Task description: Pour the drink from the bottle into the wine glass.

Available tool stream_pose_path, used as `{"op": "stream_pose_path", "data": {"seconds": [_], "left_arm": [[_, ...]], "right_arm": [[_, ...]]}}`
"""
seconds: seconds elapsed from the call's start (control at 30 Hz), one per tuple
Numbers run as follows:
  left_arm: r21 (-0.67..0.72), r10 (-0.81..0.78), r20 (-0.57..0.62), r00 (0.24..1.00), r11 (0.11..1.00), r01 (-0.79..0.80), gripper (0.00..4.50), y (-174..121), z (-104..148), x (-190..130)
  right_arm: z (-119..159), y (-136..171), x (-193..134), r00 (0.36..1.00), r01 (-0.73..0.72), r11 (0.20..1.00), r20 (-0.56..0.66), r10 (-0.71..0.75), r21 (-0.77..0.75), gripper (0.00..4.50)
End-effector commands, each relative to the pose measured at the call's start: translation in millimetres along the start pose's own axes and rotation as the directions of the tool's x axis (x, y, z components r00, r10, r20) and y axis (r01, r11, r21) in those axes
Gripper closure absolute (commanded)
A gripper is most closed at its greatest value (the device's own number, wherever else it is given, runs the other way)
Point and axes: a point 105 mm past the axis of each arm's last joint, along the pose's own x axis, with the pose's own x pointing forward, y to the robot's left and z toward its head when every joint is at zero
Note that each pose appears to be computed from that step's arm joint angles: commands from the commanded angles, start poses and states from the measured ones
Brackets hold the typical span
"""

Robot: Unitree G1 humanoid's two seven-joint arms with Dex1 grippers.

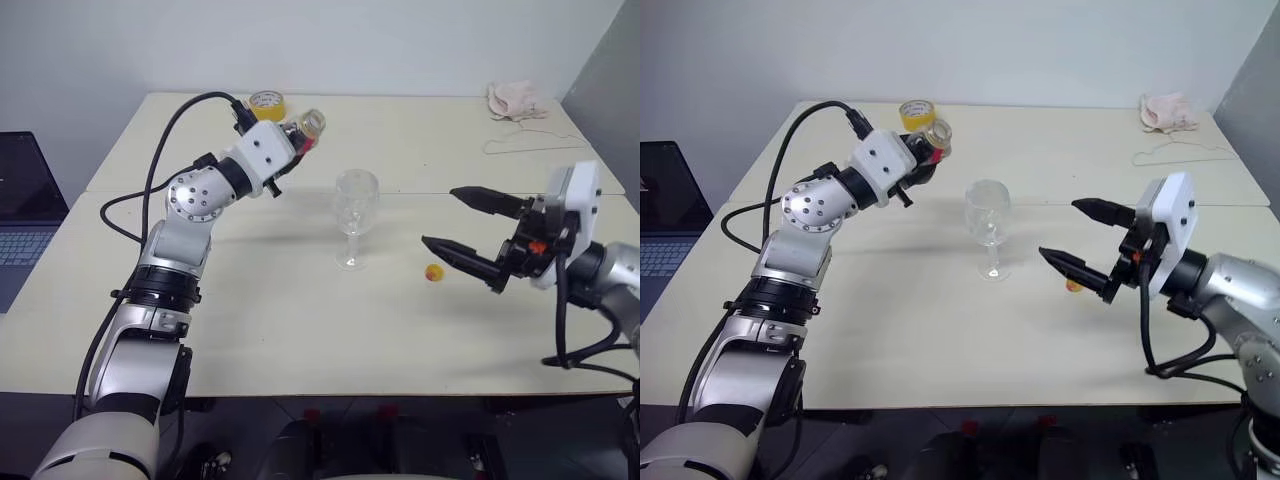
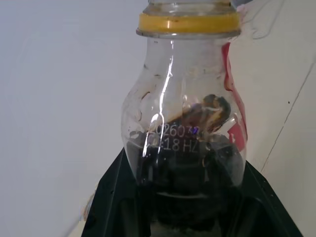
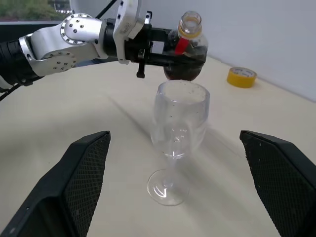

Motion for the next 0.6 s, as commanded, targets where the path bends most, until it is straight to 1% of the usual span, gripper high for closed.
{"op": "stream_pose_path", "data": {"seconds": [0.03,0.27,0.37,0.47,0.6], "left_arm": [[0.13,0.042,0.096,0.994,0.99,-0.054,3.11,21,26,2],[0.274,0.055,0.154,0.987,0.957,-0.096,3.11,27,37,6],[0.297,0.048,0.173,0.984,0.95,-0.099,3.11,24,40,9],[0.333,0.028,0.165,0.986,0.939,-0.083,3.11,20,38,10],[0.379,0.008,0.167,0.986,0.923,-0.072,3.11,15,36,10]], "right_arm": [[8,10,7,0.998,0.005,0.998,0.056,-0.001,-0.066,0.0],[5,14,25,0.99,0.066,0.995,0.13,-0.056,-0.073,0.0],[6,19,27,0.986,0.061,0.996,0.157,-0.051,-0.06,0.0],[3,19,29,0.984,0.08,0.996,0.166,-0.072,-0.043,0.0],[-1,25,29,0.982,0.066,0.998,0.18,-0.06,-0.024,0.0]]}}
